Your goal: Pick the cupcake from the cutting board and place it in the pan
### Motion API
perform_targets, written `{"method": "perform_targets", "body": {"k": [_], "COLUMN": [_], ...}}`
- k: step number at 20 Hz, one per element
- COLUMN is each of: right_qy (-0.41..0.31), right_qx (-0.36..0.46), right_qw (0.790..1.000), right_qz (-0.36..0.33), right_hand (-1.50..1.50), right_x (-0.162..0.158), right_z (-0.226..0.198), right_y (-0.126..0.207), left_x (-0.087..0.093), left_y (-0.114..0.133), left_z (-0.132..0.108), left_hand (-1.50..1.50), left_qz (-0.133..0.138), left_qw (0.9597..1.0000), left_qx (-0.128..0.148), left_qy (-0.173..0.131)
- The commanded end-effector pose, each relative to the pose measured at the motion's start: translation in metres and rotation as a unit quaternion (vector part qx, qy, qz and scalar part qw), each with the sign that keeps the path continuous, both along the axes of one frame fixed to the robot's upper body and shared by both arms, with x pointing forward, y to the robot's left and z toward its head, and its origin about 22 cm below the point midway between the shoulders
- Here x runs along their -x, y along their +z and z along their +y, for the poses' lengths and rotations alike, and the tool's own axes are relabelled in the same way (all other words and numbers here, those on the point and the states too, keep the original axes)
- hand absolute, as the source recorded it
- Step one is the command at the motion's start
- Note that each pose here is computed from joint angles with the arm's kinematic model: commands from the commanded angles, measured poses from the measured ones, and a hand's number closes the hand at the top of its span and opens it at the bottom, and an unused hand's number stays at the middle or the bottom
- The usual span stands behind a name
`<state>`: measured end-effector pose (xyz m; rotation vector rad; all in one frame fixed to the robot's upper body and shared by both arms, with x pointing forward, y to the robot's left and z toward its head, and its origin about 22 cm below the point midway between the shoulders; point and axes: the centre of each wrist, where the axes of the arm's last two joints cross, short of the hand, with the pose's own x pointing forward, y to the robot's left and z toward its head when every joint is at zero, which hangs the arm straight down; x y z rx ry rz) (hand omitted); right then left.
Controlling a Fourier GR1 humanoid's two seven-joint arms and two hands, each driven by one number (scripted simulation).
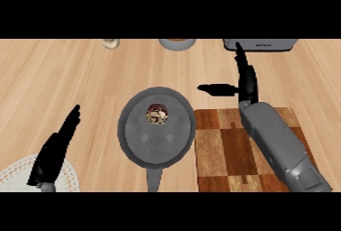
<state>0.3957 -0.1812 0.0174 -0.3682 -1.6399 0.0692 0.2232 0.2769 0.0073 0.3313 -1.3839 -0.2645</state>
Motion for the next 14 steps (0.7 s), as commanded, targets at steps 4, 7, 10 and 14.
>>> {"method": "perform_targets", "body": {"k": [4, 7, 10, 14], "right_qy": [0.0, 0.002, 0.009, 0.019], "right_qx": [0.023, 0.02, 0.018, 0.021], "right_qw": [1.0, 1.0, 1.0, 1.0], "right_qz": [-0.01, -0.017, -0.008, 0.0], "right_hand": [-1.5, -1.5, -1.5, -1.5], "right_x": [0.029, 0.036, 0.023, 0.04], "right_z": [-0.107, -0.141, -0.138, -0.187], "right_y": [-0.011, -0.005, 0.02, 0.008], "left_x": [0.01, 0.002, -0.003, 0.01], "left_y": [-0.001, -0.008, 0.004, 0.004], "left_z": [0.006, 0.008, 0.015, 0.02], "left_hand": [0.0, 0.0, 0.0, 0.0], "left_qz": [0.002, 0.0, 0.003, -0.001], "left_qw": [1.0, 1.0, 1.0, 1.0], "left_qx": [0.001, 0.002, -0.001, -0.003], "left_qy": [0.006, 0.004, 0.009, 0.0]}}
